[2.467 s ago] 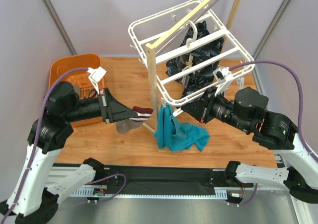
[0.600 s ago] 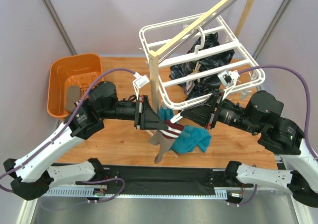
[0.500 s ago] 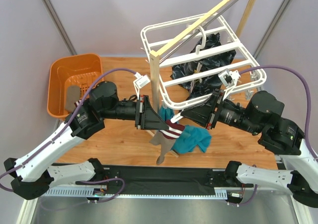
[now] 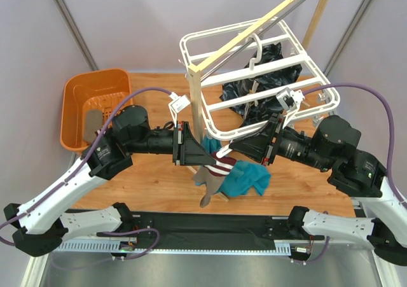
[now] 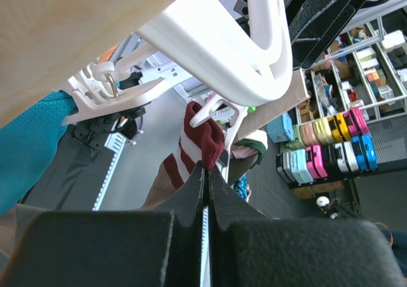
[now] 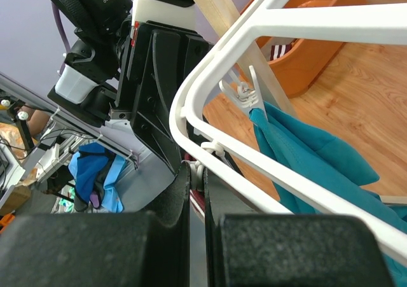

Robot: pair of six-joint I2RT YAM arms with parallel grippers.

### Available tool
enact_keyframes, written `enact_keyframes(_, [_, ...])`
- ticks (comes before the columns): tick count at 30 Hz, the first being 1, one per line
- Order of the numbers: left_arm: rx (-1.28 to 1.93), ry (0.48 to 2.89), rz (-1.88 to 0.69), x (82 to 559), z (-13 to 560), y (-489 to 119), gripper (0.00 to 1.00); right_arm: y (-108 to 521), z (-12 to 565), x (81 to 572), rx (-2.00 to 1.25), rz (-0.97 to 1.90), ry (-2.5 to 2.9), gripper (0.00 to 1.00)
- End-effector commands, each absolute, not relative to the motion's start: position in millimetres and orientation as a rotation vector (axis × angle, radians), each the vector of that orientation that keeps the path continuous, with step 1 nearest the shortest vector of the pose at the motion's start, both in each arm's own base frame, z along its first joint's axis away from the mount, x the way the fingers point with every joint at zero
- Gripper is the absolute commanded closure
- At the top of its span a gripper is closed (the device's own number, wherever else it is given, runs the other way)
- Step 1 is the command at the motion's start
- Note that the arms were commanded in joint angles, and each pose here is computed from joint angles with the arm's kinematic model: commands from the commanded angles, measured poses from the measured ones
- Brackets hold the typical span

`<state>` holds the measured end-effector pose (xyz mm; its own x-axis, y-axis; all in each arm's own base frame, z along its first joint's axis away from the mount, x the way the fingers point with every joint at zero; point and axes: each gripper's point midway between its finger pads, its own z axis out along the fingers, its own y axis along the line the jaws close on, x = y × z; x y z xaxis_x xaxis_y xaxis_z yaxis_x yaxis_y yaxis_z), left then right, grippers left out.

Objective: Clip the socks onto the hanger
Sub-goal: Clamp the sock onto the hanger.

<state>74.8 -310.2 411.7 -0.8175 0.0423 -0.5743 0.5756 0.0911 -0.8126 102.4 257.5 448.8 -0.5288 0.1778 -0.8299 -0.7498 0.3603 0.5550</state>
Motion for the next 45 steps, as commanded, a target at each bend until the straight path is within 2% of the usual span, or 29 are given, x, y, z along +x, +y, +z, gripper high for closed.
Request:
enact_keyframes(1, [0.638,1.849,-1.817,72.2,435.4,-314.0,1.00,273.3,436.7,67.8,-0.714,1.449,1.762,1.00])
enact_keyframes(15, [0.594,1.809,-1.818,75.2,444.6,-311.3,1.00,275.3,427.3,63.4,-0.744,1.464,1.783,0.98])
enact_keyframes(19, [0.577,1.823,-1.801,76.8,440.4,-309.8,1.00,274.4,426.9,64.4,-0.734,1.458,1.790,0.74])
enact_keyframes(21, [0.570,1.828,-1.796,77.7,439.3,-309.6,1.00,273.6,427.0,66.1,-0.720,1.452,1.791,0.68])
enact_keyframes(22, [0.568,1.830,-1.795,78.1,439.2,-309.8,1.00,272.3,427.8,65.6,-0.718,1.452,1.788,0.60])
enact_keyframes(24, [0.558,1.833,-1.794,79.1,439.3,-310.0,1.00,271.7,426.9,67.4,-0.708,1.440,1.794,0.55])
enact_keyframes(27, [0.557,1.834,-1.795,80.2,439.3,-311.5,1.00,269.3,426.9,70.7,-0.681,1.424,1.798,0.41])
enact_keyframes(28, [0.562,1.836,-1.796,80.2,438.6,-312.5,1.00,268.2,426.9,71.7,-0.672,1.417,1.800,0.33])
enact_keyframes(30, [0.550,1.848,-1.788,81.9,437.0,-312.8,1.00,262.6,427.1,75.3,-0.635,1.391,1.801,0.25])
enact_keyframes(31, [0.544,1.850,-1.780,82.8,437.5,-312.2,0.97,260.6,426.5,77.2,-0.620,1.381,1.802,0.19])
enact_keyframes(32, [0.538,1.871,-1.759,83.4,433.4,-310.8,0.78,257.3,424.8,78.1,-0.604,1.369,1.813,0.17])
enact_keyframes(34, [0.514,1.850,-1.719,87.1,437.7,-304.7,0.64,251.2,424.0,83.5,-0.560,1.332,1.824,0.15])
enact_keyframes(35, [0.512,1.862,-1.681,88.9,433.1,-301.5,0.52,249.3,420.5,84.1,-0.553,1.319,1.839,0.14])
enact_keyframes(36, [0.498,1.835,-1.660,89.2,437.5,-294.9,0.49,246.6,419.9,86.1,-0.537,1.304,1.843,0.14])
enact_keyframes(37, [0.494,1.841,-1.640,88.7,435.8,-290.7,0.31,244.8,418.3,87.7,-0.523,1.292,1.853,0.14])
enact_keyframes(38, [0.504,1.836,-1.612,88.9,434.0,-286.9,0.24,240.8,413.5,91.5,-0.492,1.259,1.877,0.14])
enact_keyframes(40, [0.506,1.822,-1.575,84.8,436.2,-274.4,0.24,237.0,409.3,94.2,-0.469,1.233,1.898,0.14])
enact_keyframes(45, [0.439,1.722,-1.457,84.2,443.0,-235.7,0.34,226.4,394.1,102.4,-0.441,1.135,1.941,0.18])
